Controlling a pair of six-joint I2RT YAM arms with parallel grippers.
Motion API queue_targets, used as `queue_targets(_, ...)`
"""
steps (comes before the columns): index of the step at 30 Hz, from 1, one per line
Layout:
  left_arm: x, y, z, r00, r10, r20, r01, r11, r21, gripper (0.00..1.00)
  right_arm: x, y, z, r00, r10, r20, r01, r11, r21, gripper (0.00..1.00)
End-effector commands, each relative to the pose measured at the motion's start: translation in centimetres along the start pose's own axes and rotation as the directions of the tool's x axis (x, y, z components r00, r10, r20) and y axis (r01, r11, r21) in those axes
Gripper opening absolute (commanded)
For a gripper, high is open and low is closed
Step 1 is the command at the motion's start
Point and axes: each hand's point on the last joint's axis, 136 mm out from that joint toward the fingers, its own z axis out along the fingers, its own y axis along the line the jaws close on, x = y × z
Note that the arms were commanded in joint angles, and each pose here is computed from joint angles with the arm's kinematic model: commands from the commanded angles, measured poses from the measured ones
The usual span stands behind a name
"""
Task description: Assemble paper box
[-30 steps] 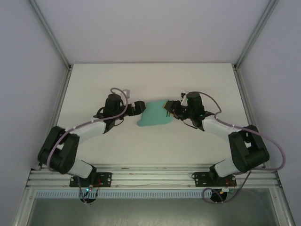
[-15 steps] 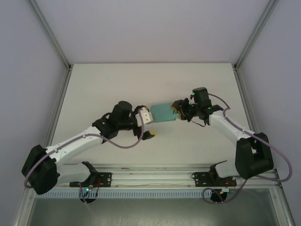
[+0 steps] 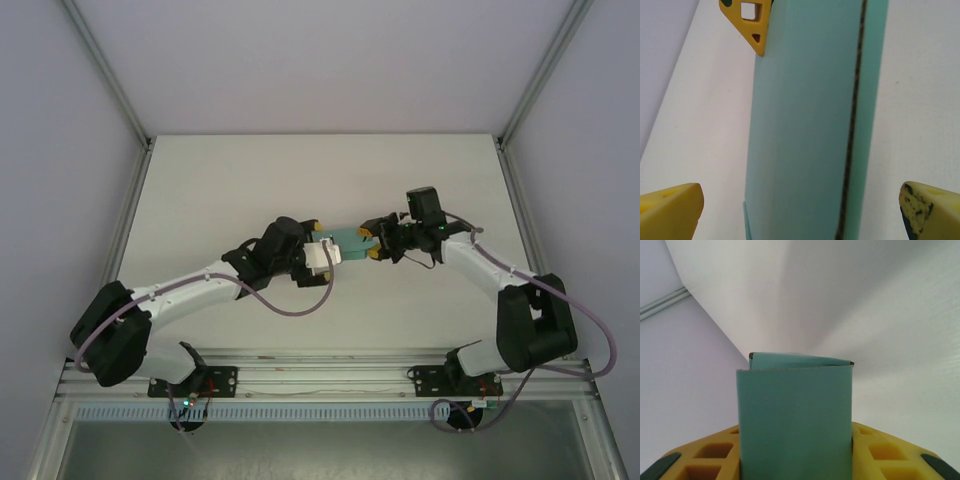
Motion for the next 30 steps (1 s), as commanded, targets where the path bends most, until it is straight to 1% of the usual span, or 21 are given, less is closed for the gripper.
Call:
queue_targets(1, 0.3, 1.5, 0.6, 0.998, 0.043, -0.041, -0.047, 0.995, -0.084, 0.96, 0.5, 1.1, -0.1, 0.998, 0.032, -0.055, -0.035, 0.999, -0.039, 0.29)
queue_targets(6, 1.3, 1.8, 0.8, 0.993, 0.065, -0.1, -0.076, 0.992, -0.105, 0.78, 0.9, 1.2, -0.1, 0.996, 0.046, -0.072, -0.05, 0.998, -0.046, 0.31)
queue_targets(8, 1.2, 2.0, 0.7, 0.993, 0.066, -0.095, -0.077, 0.99, -0.117, 0.73, 1.0, 1.3, -0.1, 0.996, 0.048, -0.08, -0.052, 0.998, -0.048, 0.31)
queue_targets(13, 0.3, 2.3, 0.5, 0.996, 0.069, -0.06, -0.076, 0.99, -0.122, 0.54, 1.1, 1.5, -0.2, 0.994, 0.06, -0.086, -0.065, 0.996, -0.06, 0.34)
queue_targets(15, 0.2, 2.6, 0.5, 0.996, 0.071, -0.062, -0.079, 0.988, -0.135, 0.49, 1.3, 1.5, -0.3, 0.995, 0.054, -0.086, -0.06, 0.996, -0.065, 0.34)
queue_targets(16, 0.2, 2.7, 0.5, 0.995, 0.071, -0.064, -0.079, 0.987, -0.139, 0.45, 1.3, 1.5, -0.3, 0.995, 0.053, -0.083, -0.059, 0.996, -0.066, 0.36)
queue_targets(17, 0.1, 2.8, 0.5, 0.995, 0.072, -0.063, -0.08, 0.987, -0.139, 0.44, 1.3, 1.5, -0.4, 0.995, 0.053, -0.084, -0.059, 0.996, -0.068, 0.42)
queue_targets(19, -0.2, 2.9, 0.5, 0.995, 0.073, -0.061, -0.081, 0.988, -0.134, 0.42, 1.4, 1.7, -0.6, 0.996, 0.043, -0.081, -0.049, 0.996, -0.076, 0.43)
queue_targets(22, -0.5, 2.9, 0.4, 0.996, 0.07, -0.053, -0.076, 0.989, -0.125, 0.4, 1.6, 1.8, -0.7, 0.996, 0.029, -0.082, -0.036, 0.996, -0.084, 0.48)
queue_targets(23, -0.5, 2.8, 0.4, 0.996, 0.069, -0.052, -0.075, 0.99, -0.12, 0.4, 1.6, 1.9, -0.8, 0.997, 0.024, -0.079, -0.031, 0.995, -0.09, 0.52)
queue_targets(25, -0.6, 2.7, 0.3, 0.997, 0.066, -0.048, -0.071, 0.991, -0.11, 0.4, 1.6, 2.1, -1.0, 0.998, 0.007, -0.069, -0.014, 0.994, -0.105, 0.65)
queue_targets(27, -0.6, 2.4, 0.2, 0.996, 0.068, -0.051, -0.073, 0.993, -0.091, 0.4, 1.3, 2.2, -1.1, 0.999, -0.02, -0.041, 0.015, 0.994, -0.11, 0.71)
queue_targets(29, -0.6, 2.0, 0.1, 0.996, 0.07, -0.06, -0.073, 0.996, -0.059, 0.4, 0.6, 2.1, -1.6, 0.998, -0.066, 0.025, 0.068, 0.993, -0.096, 0.79)
queue_targets(30, -0.4, 1.7, 0.1, 0.995, 0.072, -0.076, -0.074, 0.997, -0.031, 0.4, 0.0, 2.1, -2.1, 0.991, -0.106, 0.077, 0.112, 0.991, -0.072, 0.85)
